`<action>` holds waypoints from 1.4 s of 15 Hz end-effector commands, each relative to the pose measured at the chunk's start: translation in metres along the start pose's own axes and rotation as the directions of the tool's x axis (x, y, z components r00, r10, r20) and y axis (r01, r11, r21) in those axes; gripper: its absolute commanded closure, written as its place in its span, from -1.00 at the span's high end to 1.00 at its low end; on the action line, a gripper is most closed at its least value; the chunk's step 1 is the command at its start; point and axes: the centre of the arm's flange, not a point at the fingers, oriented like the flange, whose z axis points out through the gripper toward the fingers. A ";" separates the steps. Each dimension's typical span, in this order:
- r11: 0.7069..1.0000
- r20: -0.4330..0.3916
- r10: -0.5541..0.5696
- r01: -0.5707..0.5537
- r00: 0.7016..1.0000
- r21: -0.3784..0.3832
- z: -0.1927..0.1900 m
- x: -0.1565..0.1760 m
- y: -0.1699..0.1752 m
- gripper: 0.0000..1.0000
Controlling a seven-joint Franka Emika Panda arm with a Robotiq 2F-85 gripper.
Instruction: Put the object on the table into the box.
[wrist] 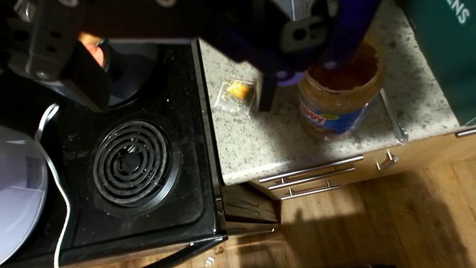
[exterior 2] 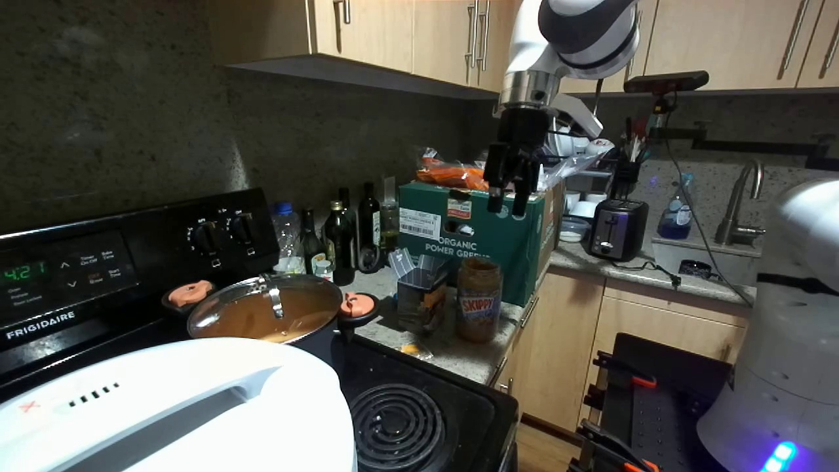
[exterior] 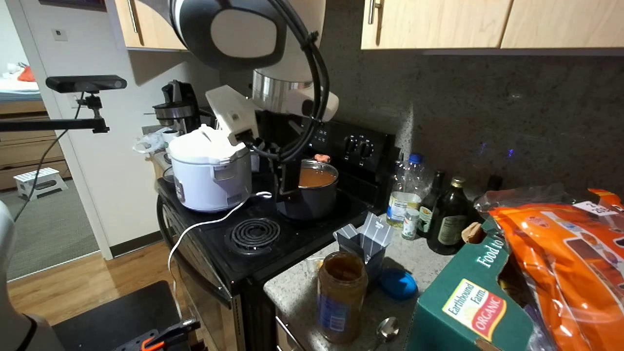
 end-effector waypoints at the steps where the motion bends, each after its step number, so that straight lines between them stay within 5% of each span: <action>1: 1.000 0.002 0.006 -0.006 1.000 0.003 0.002 0.004 0.000 1.00; 13: 0.984 -0.009 0.166 -0.165 0.986 0.060 0.027 0.043 0.001 1.00; 21: 0.943 -0.066 0.328 -0.331 0.943 -0.041 0.037 0.063 -0.028 1.00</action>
